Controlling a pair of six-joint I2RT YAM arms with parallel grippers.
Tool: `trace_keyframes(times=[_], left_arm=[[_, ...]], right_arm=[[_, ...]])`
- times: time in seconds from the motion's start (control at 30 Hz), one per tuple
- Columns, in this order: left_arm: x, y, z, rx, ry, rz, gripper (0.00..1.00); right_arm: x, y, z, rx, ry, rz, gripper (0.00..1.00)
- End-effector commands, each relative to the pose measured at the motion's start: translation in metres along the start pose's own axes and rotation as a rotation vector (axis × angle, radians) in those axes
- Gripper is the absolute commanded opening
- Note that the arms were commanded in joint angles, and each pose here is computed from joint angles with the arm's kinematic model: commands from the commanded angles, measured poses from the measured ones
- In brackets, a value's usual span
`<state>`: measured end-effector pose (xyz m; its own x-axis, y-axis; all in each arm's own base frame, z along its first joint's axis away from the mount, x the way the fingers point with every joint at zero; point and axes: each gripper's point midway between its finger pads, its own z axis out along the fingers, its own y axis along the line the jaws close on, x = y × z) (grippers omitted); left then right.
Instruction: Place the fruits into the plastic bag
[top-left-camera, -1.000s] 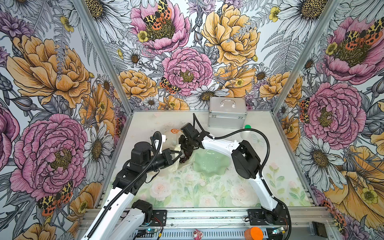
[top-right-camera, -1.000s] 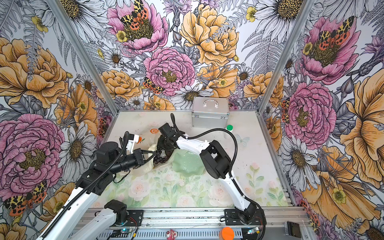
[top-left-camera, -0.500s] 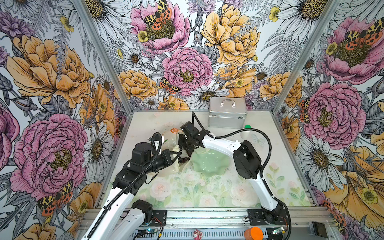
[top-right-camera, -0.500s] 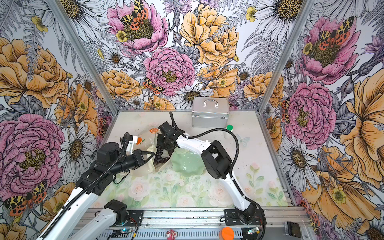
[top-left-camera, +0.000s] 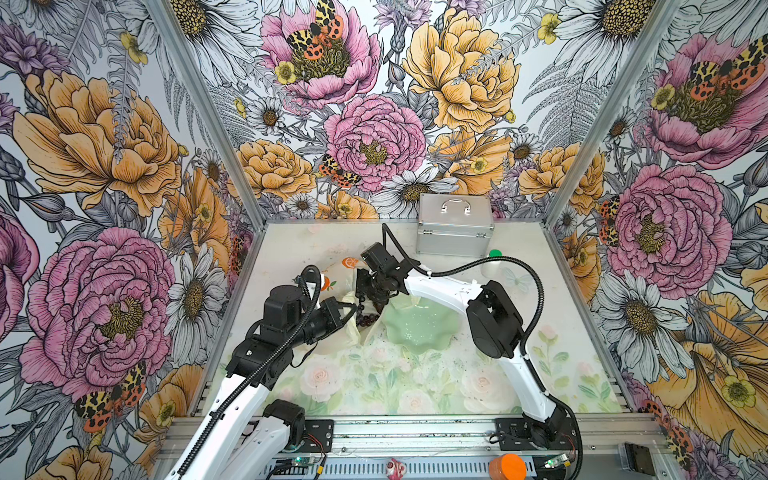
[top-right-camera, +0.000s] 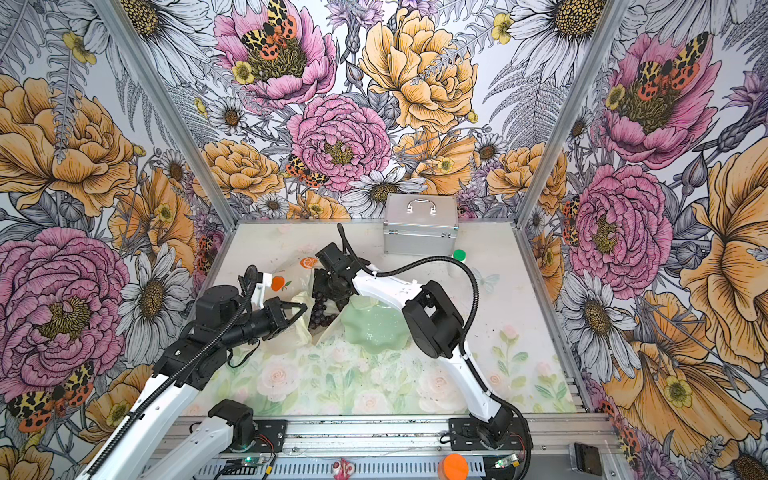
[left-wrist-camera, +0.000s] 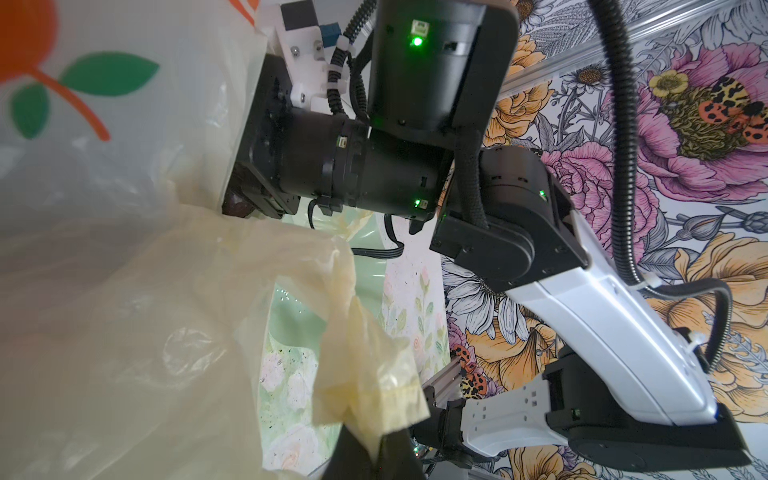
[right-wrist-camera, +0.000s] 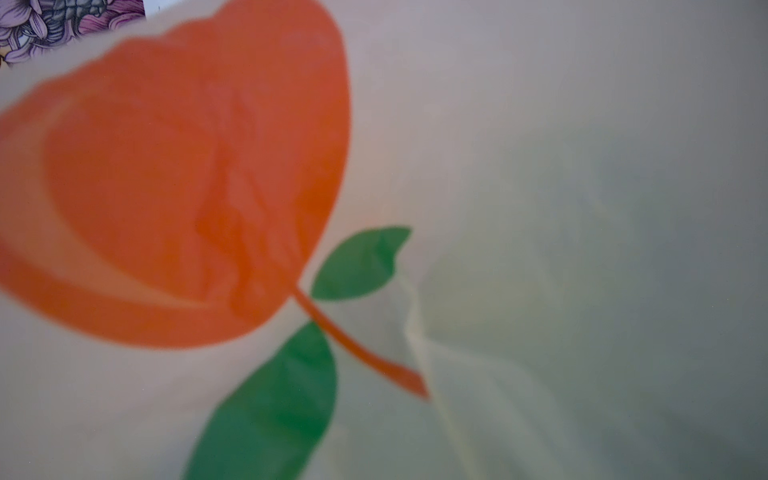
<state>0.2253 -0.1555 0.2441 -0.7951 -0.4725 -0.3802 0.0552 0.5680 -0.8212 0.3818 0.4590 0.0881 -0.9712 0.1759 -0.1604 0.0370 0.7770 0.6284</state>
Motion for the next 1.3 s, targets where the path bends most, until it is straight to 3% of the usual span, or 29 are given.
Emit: trace_keyframes(times=[0.0,0.43,0.97,1.1,1.27], left_arm=[[-0.002,0.005,0.003,0.003,-0.01,-0.045,0.0],[0.004,0.034,0.006,-0.061,-0.015,-0.163,0.0],[0.009,0.051,0.003,-0.111,-0.032,-0.211,0.0],[0.008,0.049,0.002,-0.11,-0.038,-0.204,0.0],[0.004,0.047,0.0,-0.109,-0.057,-0.193,0.0]], right_arm=[[-0.006,0.022,-0.028,-0.047,-0.011,-0.038,1.0],[0.022,0.036,-0.058,-0.076,0.04,-0.108,0.99],[0.048,0.024,-0.117,0.073,0.01,-0.239,1.0],[0.057,0.012,-0.126,0.137,0.04,-0.247,0.99],[0.071,-0.024,-0.145,0.342,0.13,-0.265,1.0]])
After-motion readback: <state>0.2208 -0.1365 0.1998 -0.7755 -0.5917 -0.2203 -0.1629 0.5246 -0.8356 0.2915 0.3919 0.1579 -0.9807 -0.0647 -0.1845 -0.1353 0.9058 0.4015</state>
